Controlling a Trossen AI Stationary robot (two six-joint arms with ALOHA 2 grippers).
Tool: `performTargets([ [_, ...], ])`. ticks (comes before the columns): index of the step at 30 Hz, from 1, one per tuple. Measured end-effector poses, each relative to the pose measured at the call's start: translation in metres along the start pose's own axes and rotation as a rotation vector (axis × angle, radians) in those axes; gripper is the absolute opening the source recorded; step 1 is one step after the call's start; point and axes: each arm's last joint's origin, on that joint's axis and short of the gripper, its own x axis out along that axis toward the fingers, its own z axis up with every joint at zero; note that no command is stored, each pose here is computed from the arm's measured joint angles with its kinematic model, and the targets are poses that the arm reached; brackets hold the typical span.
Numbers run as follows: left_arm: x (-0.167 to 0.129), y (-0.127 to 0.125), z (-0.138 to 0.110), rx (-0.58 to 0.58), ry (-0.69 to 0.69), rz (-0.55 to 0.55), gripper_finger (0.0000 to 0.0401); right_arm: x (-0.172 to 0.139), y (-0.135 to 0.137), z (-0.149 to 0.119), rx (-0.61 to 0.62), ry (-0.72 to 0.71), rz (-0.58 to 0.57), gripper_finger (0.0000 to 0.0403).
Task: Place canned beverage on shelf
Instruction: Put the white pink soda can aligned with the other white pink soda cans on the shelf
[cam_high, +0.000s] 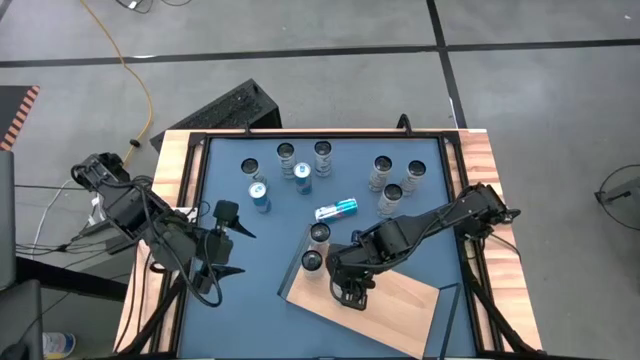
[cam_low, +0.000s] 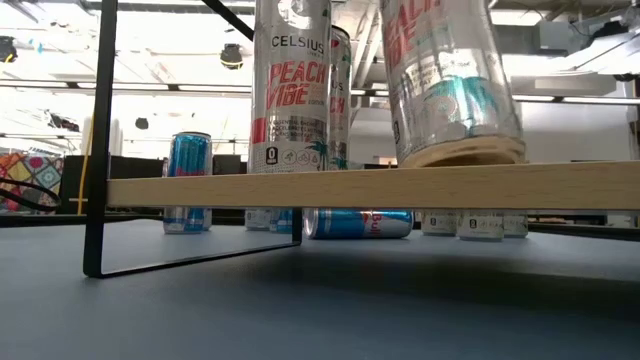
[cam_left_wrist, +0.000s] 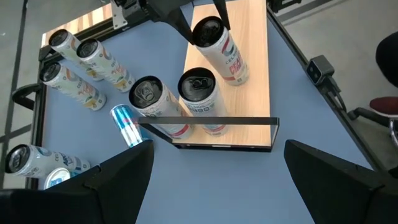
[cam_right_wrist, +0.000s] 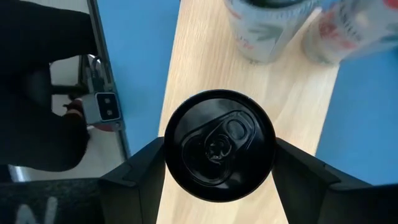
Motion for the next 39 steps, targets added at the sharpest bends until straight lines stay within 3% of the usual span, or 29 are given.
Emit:
performTargets([
  [16,-0.001,0.000,0.000,0.027,-0.005,0.031,0.0348,0.001,0.004,0.004,-0.069,-0.068,-0.002,0.0250],
  [24,-0.001,0.000,0.000,0.027,-0.005,0.035,0.0348,0.000,0.017,0.006,-0.152,-0.170,0.024,0.0250],
  [30,-0.001,0.000,0.000,0.013,-0.006,0.036,0.0348,0.000,0.016,0.002,-0.227,-0.163,-0.045,0.0250],
  [39,-0.001,0.000,0.000,0.012,-0.006,0.037,0.0348,0.016,0.029,0.001,-0.299,-0.156,-0.011,0.0251],
])
